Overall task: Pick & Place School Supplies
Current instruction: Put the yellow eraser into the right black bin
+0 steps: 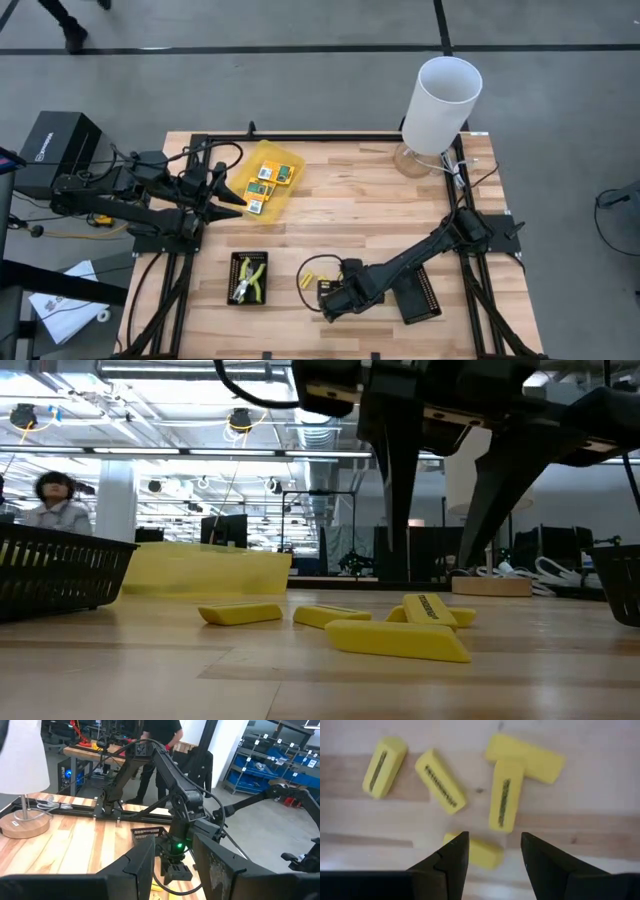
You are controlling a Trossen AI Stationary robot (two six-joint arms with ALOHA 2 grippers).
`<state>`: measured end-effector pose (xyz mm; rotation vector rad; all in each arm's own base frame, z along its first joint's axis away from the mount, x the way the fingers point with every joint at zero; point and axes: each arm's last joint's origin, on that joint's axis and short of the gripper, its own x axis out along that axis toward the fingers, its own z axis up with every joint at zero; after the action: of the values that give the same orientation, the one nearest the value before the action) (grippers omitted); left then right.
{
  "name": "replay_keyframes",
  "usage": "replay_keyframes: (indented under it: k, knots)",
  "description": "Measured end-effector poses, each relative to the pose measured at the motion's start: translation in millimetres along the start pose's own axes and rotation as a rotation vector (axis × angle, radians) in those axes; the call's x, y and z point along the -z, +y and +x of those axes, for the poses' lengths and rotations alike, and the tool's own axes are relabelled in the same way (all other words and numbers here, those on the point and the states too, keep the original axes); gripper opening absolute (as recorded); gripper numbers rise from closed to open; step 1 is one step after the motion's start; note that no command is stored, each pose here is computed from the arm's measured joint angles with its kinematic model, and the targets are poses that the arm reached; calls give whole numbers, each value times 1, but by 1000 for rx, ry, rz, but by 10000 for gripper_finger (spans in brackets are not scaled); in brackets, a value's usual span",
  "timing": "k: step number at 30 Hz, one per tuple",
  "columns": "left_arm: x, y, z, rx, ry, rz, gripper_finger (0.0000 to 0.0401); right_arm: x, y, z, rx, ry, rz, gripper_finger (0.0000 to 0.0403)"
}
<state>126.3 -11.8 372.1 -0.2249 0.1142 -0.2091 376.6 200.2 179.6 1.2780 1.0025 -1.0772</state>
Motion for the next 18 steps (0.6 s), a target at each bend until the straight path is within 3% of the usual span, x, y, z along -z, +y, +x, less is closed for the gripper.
replay_keyframes:
  k: [18]
  knots:
    - [3,1,0,-8,34,-7,129,-24,6,3,46,-41,39,181]
